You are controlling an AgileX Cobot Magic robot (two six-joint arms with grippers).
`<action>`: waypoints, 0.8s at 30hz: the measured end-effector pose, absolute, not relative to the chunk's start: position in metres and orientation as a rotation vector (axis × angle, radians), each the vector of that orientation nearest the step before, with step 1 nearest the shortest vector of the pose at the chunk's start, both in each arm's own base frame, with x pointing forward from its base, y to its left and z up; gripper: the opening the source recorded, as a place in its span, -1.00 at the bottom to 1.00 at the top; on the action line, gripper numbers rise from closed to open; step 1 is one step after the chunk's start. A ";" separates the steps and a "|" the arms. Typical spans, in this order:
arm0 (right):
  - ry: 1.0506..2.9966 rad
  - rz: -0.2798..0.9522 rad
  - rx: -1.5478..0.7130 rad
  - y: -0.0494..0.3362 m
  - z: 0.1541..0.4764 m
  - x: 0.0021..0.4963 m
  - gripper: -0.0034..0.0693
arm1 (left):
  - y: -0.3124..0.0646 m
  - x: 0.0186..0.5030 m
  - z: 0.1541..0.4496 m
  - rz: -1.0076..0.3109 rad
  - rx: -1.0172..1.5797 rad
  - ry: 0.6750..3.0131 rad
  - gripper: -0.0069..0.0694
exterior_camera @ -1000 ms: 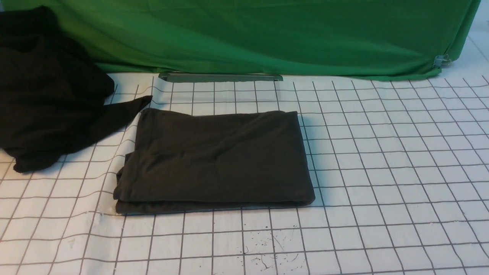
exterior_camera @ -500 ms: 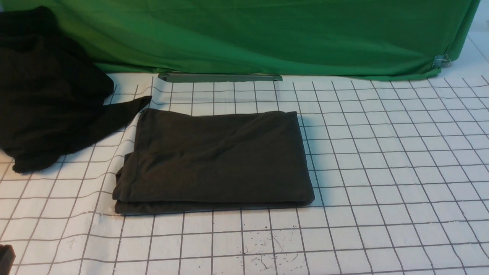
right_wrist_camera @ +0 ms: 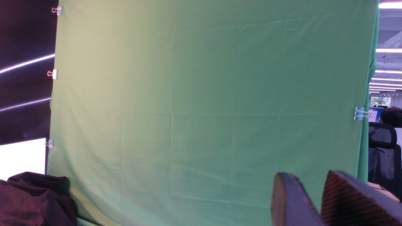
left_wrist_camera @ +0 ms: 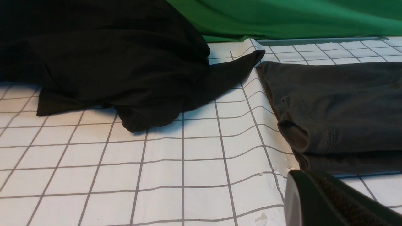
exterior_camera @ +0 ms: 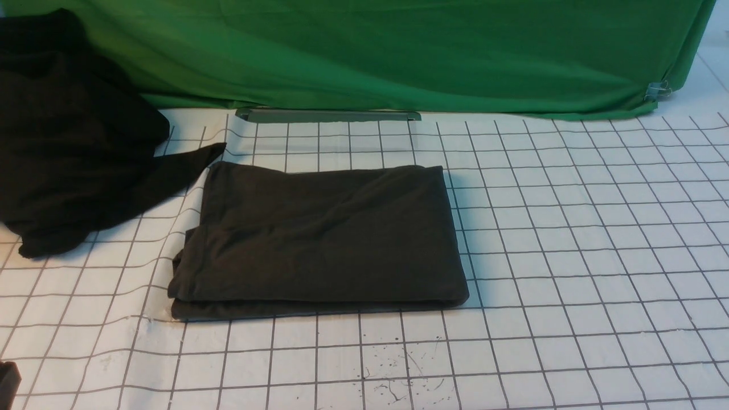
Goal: Fold a long-sleeved shirt over a white checkered tablecloth.
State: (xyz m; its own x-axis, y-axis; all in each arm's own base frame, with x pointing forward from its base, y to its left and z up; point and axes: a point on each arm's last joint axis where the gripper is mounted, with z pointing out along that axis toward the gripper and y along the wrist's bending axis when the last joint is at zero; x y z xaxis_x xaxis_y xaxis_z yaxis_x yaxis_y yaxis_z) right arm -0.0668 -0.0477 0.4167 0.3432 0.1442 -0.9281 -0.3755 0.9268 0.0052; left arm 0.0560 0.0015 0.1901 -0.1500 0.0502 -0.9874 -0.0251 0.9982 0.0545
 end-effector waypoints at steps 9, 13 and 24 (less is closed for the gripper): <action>1.175 0.341 -0.224 -0.048 0.417 -0.067 -0.37 | 0.002 0.056 0.190 0.070 0.022 1.720 -0.82; 1.175 0.341 -0.224 -0.048 0.417 -0.067 -0.36 | 0.002 0.056 0.190 0.071 0.023 1.720 -0.82; 1.165 0.313 -0.362 -0.020 0.397 -0.032 -0.31 | 0.002 0.056 0.190 0.072 0.024 1.719 -0.82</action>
